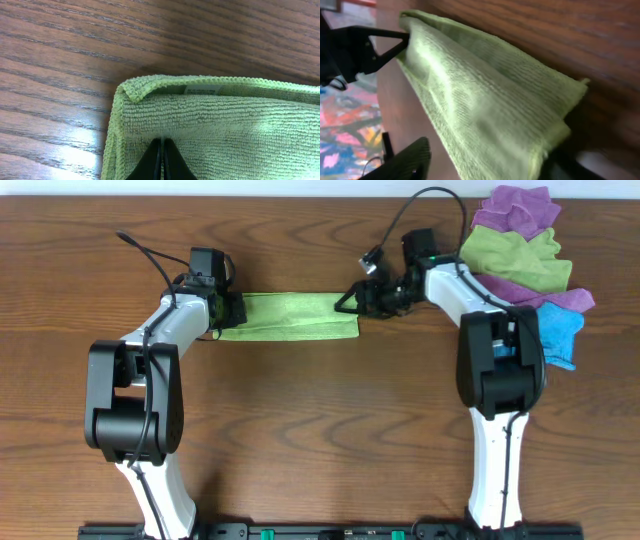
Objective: Fold the cloth
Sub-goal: 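Grasp the strip's right end with the right gripper, then fold the strip's right end leftward over toward the left gripper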
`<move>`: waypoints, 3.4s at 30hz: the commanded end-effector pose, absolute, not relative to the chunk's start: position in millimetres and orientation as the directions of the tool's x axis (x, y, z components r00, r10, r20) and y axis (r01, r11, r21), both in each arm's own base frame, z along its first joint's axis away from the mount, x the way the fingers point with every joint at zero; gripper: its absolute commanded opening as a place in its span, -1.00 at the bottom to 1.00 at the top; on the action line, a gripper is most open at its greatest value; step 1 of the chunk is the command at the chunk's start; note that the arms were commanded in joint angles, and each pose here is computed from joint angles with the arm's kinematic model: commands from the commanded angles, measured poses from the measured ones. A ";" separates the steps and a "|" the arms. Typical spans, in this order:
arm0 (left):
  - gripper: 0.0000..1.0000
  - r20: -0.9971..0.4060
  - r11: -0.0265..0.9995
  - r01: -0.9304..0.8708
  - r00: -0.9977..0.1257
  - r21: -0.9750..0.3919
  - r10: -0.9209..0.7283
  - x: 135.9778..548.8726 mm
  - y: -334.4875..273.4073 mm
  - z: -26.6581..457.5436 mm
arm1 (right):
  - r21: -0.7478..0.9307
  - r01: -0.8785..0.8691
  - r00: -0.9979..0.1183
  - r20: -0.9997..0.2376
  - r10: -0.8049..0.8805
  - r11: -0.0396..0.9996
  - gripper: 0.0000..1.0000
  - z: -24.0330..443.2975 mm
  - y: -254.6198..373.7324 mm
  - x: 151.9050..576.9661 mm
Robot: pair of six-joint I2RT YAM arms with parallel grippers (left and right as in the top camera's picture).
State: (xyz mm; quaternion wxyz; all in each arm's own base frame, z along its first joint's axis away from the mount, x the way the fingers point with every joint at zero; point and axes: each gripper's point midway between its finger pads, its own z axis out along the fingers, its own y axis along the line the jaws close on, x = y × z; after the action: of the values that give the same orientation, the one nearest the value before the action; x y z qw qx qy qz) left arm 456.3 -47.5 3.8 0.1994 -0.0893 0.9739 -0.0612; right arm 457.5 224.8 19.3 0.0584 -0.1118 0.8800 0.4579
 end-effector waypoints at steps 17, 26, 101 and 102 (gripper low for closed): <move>-0.88 -0.306 0.959 -0.191 -0.919 -0.208 -0.250 446.4 -59.1 -2.0 | 0.644 -0.205 -0.979 -0.146 -0.144 0.737 -0.97 33.6 211.9 478.3; -0.88 -0.302 0.955 -0.145 -0.927 -0.260 -0.223 443.0 -106.3 0.7 | 0.351 -0.197 -0.979 -0.125 -0.163 0.916 -0.97 51.9 176.5 483.4; -0.82 -0.826 0.965 -0.031 -0.510 -0.260 -0.239 279.4 -28.3 357.5 | -0.232 -0.511 -0.811 -0.191 -0.554 0.828 -0.97 49.5 316.5 420.4; -0.82 -0.827 0.965 -0.030 -0.508 -0.260 -0.239 279.1 -28.3 358.1 | -0.232 -0.515 -0.807 -0.191 -0.558 0.825 -0.97 49.5 319.0 418.7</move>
State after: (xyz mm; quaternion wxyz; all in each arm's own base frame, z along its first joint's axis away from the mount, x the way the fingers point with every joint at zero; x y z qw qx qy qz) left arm 280.8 -30.7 349.0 0.4760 -0.0830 0.8683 -0.1124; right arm 420.6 308.0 43.4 0.1134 -0.2791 0.9494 -0.0885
